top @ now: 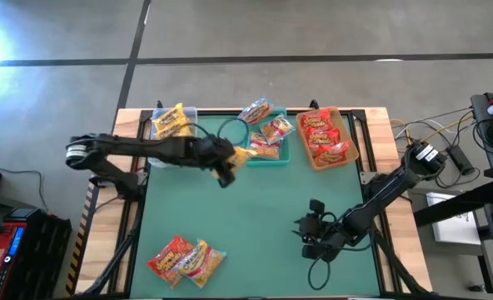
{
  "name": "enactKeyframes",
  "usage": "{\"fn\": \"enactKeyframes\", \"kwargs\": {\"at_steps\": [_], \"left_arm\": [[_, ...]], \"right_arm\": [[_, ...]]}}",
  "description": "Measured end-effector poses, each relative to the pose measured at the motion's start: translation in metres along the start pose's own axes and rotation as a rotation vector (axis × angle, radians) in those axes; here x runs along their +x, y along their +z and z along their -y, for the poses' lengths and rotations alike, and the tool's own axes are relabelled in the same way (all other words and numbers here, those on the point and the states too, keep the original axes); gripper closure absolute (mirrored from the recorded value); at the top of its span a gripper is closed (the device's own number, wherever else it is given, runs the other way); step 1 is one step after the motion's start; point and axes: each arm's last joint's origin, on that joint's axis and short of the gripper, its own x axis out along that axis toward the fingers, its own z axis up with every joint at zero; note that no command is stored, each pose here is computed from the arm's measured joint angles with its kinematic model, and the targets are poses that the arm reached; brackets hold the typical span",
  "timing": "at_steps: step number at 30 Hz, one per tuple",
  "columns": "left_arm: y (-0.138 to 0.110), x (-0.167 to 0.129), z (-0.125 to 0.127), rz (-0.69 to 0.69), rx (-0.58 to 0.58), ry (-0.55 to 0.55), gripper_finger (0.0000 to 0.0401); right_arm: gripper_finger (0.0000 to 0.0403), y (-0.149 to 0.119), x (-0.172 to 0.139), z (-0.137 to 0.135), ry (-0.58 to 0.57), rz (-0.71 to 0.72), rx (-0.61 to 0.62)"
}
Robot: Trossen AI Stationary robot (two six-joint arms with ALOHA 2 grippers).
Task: Sort Maruchan noodles
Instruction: Put the yellow noodle pack into the white bin
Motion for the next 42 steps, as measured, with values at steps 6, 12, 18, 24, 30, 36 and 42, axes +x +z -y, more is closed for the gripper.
{"fn": "enactKeyframes", "kwargs": {"at_steps": [6, 12, 18, 24, 30, 36, 42], "left_arm": [[-0.011, -0.033, -0.039, -0.123, 0.135, 0.124, 0.0282], [-0.022, -0.051, -0.079, -0.256, 0.186, 0.342, 0.0282], [-0.037, -0.057, -0.108, -0.478, 0.211, 0.384, 0.0282], [-0.053, -0.052, -0.114, -0.618, 0.306, 0.309, 0.0282], [-0.074, -0.039, -0.113, -0.706, 0.344, 0.236, 0.0278], [-0.083, -0.033, -0.112, -0.723, 0.297, 0.204, 0.0266], [-0.084, -0.032, -0.108, -0.718, 0.269, 0.086, 0.0263]], "right_arm": [[0.0271, 0.006, 0.006, 0.007, -0.040, 0.011, 0.019], [0.0271, 0.009, 0.009, 0.012, -0.059, 0.011, 0.037], [0.0271, 0.010, 0.010, 0.013, -0.065, 0.015, 0.044], [0.0271, 0.010, 0.010, 0.013, -0.078, 0.026, 0.045], [0.0271, 0.010, 0.010, 0.013, -0.080, 0.028, 0.045], [0.0271, 0.010, 0.010, 0.013, -0.080, 0.027, 0.042], [0.0271, 0.010, 0.010, 0.013, -0.080, 0.028, 0.046]]}}
